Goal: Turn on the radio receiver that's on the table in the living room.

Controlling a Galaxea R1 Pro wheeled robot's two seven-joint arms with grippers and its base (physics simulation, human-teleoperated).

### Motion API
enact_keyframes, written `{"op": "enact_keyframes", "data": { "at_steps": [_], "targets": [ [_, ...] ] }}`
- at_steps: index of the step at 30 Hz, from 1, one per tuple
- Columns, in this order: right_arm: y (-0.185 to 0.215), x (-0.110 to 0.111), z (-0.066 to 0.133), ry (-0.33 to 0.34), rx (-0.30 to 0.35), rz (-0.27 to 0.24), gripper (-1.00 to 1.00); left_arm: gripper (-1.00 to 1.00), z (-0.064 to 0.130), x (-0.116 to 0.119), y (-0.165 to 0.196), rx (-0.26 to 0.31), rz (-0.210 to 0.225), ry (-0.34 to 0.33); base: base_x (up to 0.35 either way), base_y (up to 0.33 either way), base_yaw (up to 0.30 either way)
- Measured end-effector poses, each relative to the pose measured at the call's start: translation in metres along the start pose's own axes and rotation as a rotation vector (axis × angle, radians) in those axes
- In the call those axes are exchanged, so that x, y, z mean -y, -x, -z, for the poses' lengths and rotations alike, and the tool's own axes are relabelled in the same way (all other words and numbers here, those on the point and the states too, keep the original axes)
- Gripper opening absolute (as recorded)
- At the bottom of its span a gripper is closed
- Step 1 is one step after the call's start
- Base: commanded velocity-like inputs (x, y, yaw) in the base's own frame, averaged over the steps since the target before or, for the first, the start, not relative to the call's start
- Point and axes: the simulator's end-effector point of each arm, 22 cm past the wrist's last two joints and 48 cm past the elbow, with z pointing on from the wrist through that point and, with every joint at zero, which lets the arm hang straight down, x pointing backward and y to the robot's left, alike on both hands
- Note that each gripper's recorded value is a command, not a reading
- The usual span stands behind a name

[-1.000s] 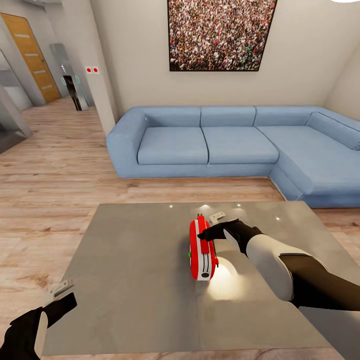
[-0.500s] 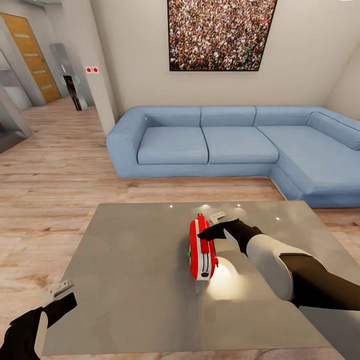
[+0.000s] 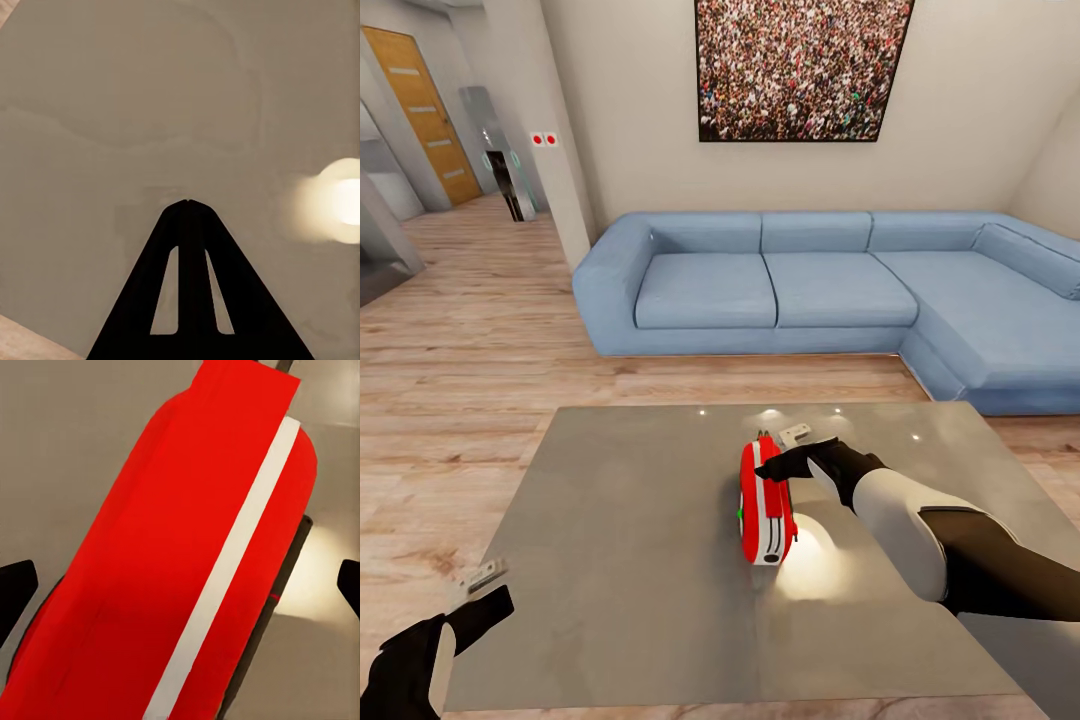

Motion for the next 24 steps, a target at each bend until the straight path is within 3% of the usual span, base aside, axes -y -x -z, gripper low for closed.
{"op": "enact_keyframes", "data": {
  "at_steps": [8,24],
  "targets": [
    [0.000,0.000,0.000,0.000,0.000,0.000,1.00,-1.00,0.000,-0.002,0.001,0.002,-0.004,0.004,0.000,0.000,0.000],
    [0.015,0.001,0.021,-0.012,0.001,0.001,1.00,-1.00,0.021,-0.002,0.012,-0.001,-0.011,0.010,0.000,0.000,0.000]
  ]
}}
